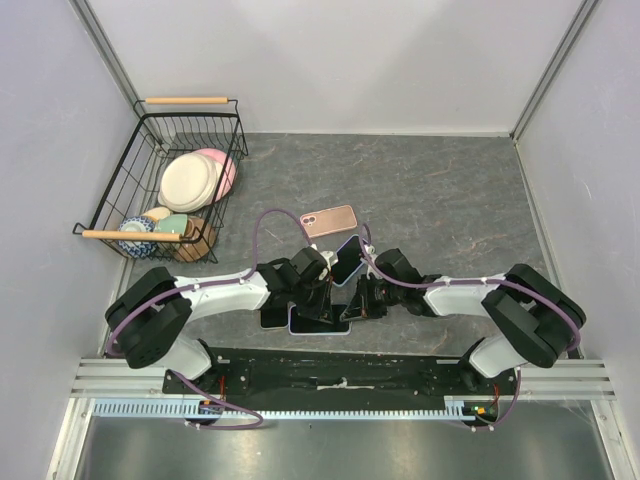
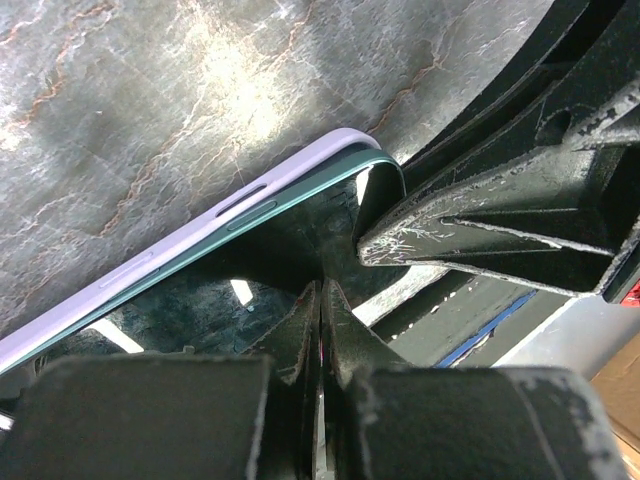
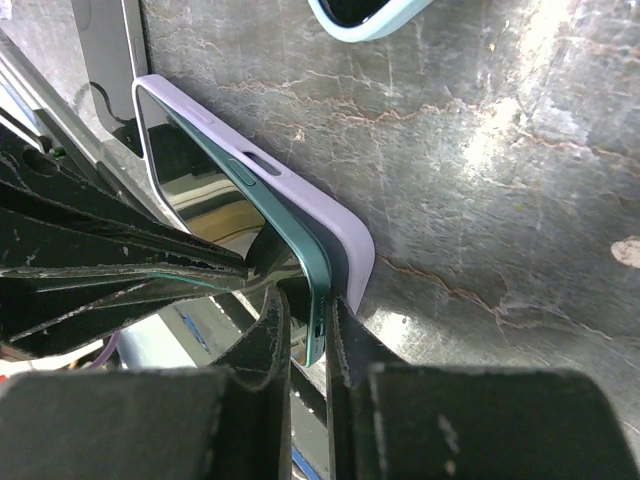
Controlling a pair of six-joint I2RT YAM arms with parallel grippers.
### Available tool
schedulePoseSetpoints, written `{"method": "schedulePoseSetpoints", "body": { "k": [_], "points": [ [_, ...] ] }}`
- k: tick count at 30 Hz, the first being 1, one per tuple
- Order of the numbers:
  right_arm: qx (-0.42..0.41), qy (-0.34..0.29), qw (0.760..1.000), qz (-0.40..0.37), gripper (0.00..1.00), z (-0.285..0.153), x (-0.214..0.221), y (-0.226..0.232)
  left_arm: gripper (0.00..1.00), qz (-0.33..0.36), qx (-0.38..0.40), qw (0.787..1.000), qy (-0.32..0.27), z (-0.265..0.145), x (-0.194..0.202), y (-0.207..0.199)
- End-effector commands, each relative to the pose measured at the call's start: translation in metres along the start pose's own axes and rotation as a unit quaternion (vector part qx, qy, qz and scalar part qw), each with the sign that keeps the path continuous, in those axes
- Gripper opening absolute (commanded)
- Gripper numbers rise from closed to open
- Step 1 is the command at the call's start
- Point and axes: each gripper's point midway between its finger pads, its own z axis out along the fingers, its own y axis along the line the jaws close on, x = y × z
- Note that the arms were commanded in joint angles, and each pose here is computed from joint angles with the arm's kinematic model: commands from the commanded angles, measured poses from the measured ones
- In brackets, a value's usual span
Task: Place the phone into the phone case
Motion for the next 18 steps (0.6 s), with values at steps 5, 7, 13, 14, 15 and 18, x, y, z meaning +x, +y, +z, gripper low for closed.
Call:
{"method": "schedulePoseSetpoints", "body": {
  "k": [5,7,13,14,15,18],
  "points": [
    [0.169,0.02,0.984,-0.053,0.21,-0.01,0.022,-0.066,0.02,-0.014,-0.08,0.996,0.027,0.004,0.018,0.034],
    [0.171,0.021,0.983,-0.055,0.25,-0.011,0.022,-0.066,0.02,-0.016,-0.082,0.996,0.031,0.005,0.019,0.036],
    [0.184,0.022,0.98,-0.073,0.35,-0.019,0.019,-0.065,0.02,-0.02,-0.096,0.994,0.046,0.01,0.026,0.043],
    [0.184,0.021,0.98,-0.075,0.37,-0.02,0.017,-0.063,0.02,-0.022,-0.1,0.994,0.048,0.01,0.027,0.044],
    [0.183,0.022,0.98,-0.08,0.38,-0.021,0.017,-0.062,0.02,-0.024,-0.104,0.993,0.05,0.011,0.028,0.046],
    [0.182,0.021,0.979,-0.086,0.44,-0.025,0.015,-0.058,0.02,-0.026,-0.112,0.992,0.054,0.013,0.03,0.05]
  ]
}}
